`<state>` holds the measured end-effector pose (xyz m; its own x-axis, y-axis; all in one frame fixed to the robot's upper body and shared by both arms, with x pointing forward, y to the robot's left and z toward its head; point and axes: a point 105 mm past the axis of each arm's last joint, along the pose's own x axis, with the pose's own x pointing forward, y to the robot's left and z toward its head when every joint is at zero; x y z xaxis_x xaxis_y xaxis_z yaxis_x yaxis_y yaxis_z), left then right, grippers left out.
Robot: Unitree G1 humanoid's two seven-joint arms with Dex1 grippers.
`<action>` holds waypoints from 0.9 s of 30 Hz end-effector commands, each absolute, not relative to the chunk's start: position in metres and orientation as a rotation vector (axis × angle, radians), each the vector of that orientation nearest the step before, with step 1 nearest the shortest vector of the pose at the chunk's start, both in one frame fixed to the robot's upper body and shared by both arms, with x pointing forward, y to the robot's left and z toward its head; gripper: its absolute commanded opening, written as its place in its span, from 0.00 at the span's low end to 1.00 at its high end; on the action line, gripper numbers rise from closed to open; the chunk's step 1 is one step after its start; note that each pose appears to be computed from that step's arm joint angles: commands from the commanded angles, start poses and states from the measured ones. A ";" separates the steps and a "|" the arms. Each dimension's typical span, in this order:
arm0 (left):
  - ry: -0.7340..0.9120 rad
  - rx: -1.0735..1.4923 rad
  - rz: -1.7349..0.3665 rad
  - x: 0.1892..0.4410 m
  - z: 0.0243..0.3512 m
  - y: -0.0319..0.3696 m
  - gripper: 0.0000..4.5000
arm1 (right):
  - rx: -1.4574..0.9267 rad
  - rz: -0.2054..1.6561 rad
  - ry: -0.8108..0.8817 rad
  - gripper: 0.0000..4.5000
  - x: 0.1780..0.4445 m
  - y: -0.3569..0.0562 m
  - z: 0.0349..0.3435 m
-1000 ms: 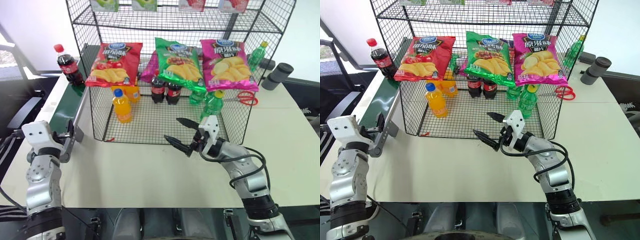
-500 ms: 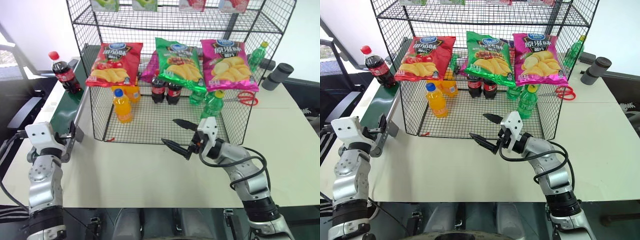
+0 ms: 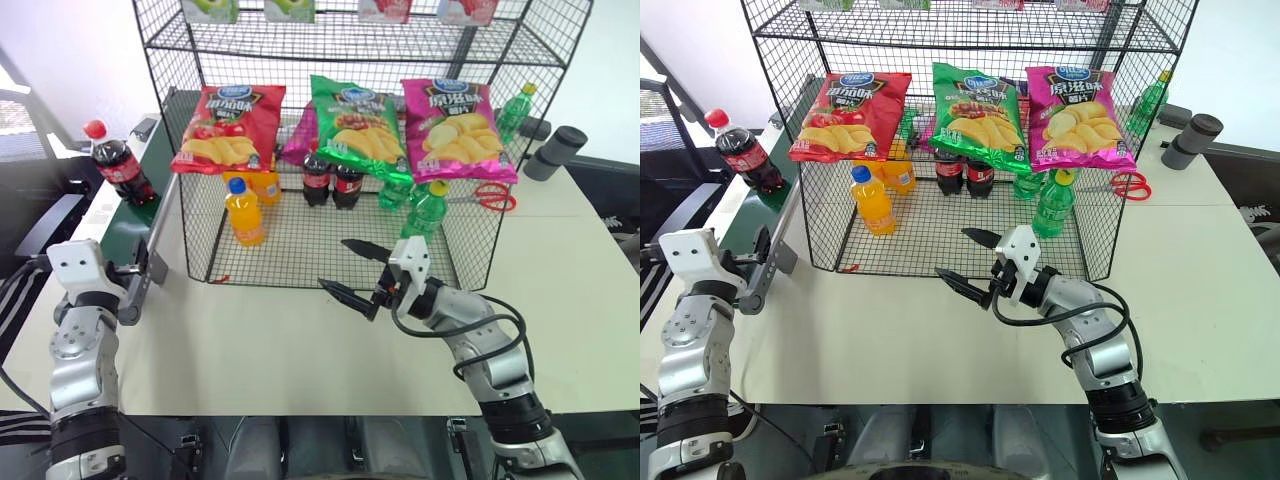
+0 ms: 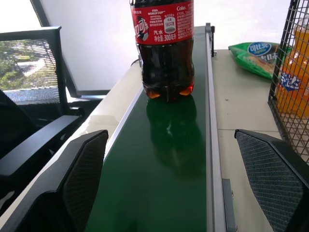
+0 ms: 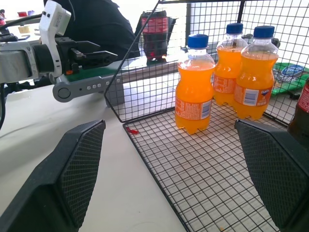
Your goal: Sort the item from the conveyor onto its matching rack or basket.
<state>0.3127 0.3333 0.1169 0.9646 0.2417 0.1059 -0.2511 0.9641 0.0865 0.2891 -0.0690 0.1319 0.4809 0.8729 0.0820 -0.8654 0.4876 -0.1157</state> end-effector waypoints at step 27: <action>-0.184 0.097 0.393 0.300 0.137 0.359 1.00 | -0.052 1.100 -0.181 0.99 0.285 -0.060 0.142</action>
<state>0.3052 0.3510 0.1224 0.9285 0.3446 0.1382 -0.3556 0.9324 0.0648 0.2868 -0.0634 0.1312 0.4611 0.8834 0.0838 -0.8769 0.4681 -0.1089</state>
